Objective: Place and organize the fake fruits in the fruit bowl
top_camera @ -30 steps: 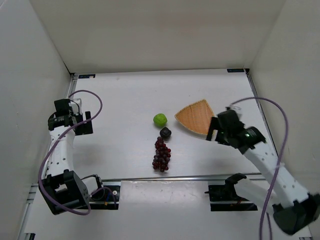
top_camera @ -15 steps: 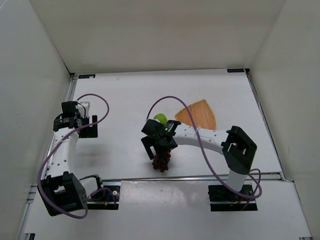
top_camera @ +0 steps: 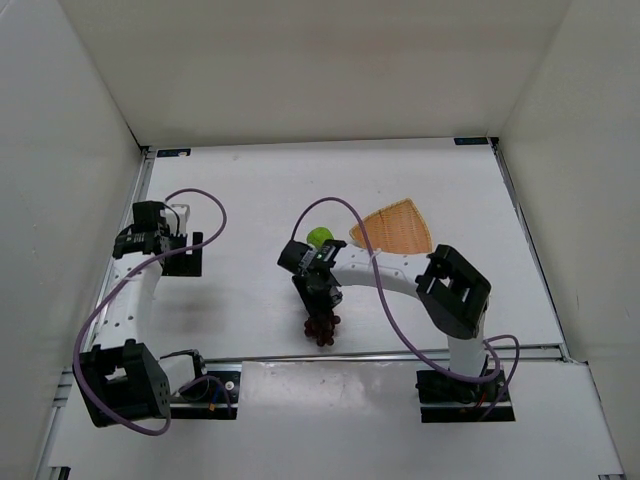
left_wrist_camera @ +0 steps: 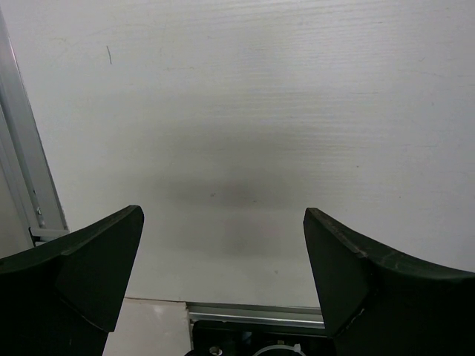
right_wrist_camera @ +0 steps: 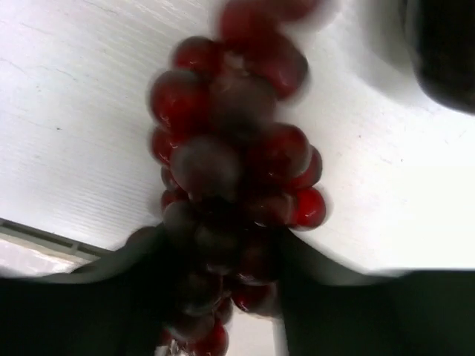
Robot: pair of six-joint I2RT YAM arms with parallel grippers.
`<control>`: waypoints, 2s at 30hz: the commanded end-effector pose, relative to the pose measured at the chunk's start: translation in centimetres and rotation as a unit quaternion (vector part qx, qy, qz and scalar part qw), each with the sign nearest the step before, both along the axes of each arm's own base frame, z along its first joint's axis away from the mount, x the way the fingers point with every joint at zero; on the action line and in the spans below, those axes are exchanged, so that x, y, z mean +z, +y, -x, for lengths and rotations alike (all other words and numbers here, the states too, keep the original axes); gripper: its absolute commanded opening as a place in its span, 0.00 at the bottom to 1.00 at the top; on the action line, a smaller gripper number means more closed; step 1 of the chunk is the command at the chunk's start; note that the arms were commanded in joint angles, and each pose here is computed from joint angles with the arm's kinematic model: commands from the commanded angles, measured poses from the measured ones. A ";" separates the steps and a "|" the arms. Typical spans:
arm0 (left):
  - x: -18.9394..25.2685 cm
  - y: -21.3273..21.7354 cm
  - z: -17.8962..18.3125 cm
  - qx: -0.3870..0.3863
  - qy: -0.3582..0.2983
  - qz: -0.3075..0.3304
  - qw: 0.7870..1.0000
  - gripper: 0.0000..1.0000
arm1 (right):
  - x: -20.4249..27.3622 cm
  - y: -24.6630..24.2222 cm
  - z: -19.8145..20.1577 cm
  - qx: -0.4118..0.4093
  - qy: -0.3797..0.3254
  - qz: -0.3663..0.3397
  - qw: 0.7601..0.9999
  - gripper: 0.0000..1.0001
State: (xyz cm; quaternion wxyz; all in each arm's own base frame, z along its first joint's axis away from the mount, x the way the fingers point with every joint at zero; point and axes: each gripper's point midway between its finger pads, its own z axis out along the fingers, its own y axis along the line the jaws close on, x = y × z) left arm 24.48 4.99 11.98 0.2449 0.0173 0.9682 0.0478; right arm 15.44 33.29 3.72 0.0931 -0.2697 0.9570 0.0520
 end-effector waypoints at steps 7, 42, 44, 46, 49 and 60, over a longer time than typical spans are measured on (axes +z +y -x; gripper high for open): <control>0.6 -1.8 -0.2 -0.037 0.004 0.010 0.999 1.00 | 9.1 -1.8 -1.2 -0.010 -0.066 -0.093 0.993 0.34; -3.2 -35.3 -14.1 -0.458 0.059 -0.003 0.887 1.00 | 15.5 -23.6 -23.5 -0.306 -0.147 -0.132 0.931 0.99; -4.1 -35.5 -13.2 -0.469 0.078 0.009 0.880 1.00 | 16.2 -24.1 -23.5 -0.310 -0.156 -0.136 0.928 0.99; -5.1 -35.0 -12.7 -0.468 0.096 0.006 0.879 1.00 | 16.8 -24.2 -23.3 -0.310 -0.162 -0.139 0.927 0.99; -5.8 -34.7 -12.5 -0.465 0.105 -0.001 0.879 0.90 | 17.5 -24.6 -23.3 -0.314 -0.171 -0.142 0.923 0.99; -2.3 -32.8 -12.3 -0.457 0.086 -0.034 0.885 0.39 | 16.8 -24.9 -21.9 -0.320 -0.166 -0.146 0.921 0.99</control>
